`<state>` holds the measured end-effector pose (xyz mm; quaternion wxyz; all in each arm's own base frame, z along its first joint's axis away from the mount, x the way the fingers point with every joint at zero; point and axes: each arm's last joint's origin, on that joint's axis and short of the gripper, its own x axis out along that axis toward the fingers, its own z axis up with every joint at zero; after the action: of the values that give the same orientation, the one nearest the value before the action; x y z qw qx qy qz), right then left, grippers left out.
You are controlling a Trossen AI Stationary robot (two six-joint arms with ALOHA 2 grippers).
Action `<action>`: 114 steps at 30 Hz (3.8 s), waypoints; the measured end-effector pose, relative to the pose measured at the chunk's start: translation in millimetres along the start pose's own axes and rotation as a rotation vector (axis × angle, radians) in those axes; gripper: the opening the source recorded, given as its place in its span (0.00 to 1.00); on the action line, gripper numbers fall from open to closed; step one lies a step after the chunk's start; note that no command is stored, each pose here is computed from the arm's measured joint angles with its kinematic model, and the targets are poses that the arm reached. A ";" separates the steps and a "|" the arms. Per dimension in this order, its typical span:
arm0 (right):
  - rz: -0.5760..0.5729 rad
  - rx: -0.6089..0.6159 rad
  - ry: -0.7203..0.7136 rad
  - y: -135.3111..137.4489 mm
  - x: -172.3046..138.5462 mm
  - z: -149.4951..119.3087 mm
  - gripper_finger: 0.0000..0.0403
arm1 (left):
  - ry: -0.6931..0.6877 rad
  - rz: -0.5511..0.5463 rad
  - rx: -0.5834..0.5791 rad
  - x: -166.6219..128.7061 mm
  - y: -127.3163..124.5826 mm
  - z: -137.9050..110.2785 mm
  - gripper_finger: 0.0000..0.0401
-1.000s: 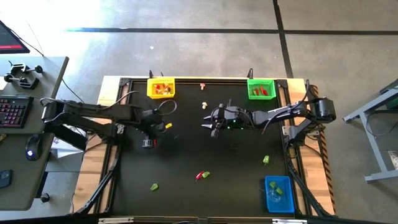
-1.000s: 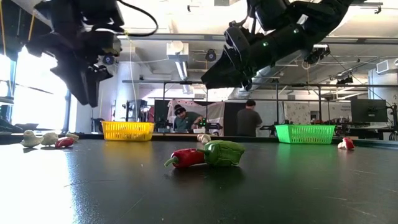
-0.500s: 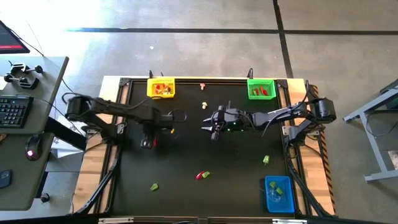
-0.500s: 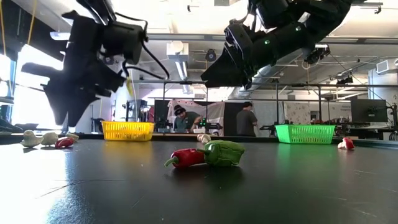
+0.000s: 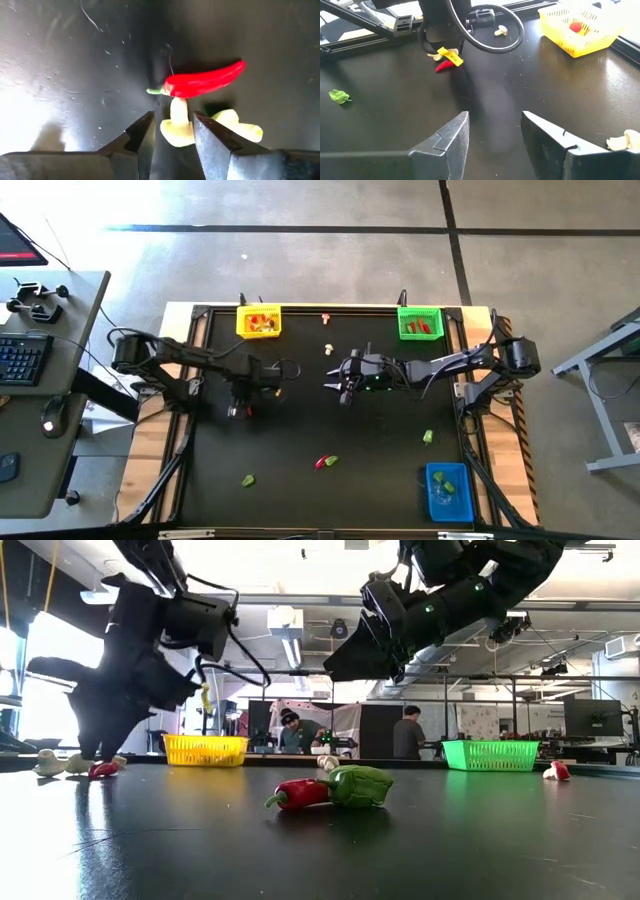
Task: Sort produce into baskets
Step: Put the green mushroom into the yellow bin
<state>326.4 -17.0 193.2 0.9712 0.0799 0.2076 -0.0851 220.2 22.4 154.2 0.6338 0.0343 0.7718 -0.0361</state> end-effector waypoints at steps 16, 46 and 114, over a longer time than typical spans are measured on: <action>0.005 0.000 -0.003 0.2 0.0 0.3 0.42 | 0.007 -0.043 0.077 16.1 -2.3 -6.8 0.06; 0.003 -0.021 -0.003 0.1 0.0 0.3 0.42 | -0.658 0.425 -0.909 -32.2 184.8 -48.0 0.01; -0.182 0.128 0.050 -97.2 109.7 21.3 0.05 | -1.835 0.346 -0.271 1.6 46.7 -105.4 0.44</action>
<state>414.0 -130.1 155.0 0.9470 0.1246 0.2321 -0.1839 121.7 79.3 172.6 0.9891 0.0323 -0.0467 0.1356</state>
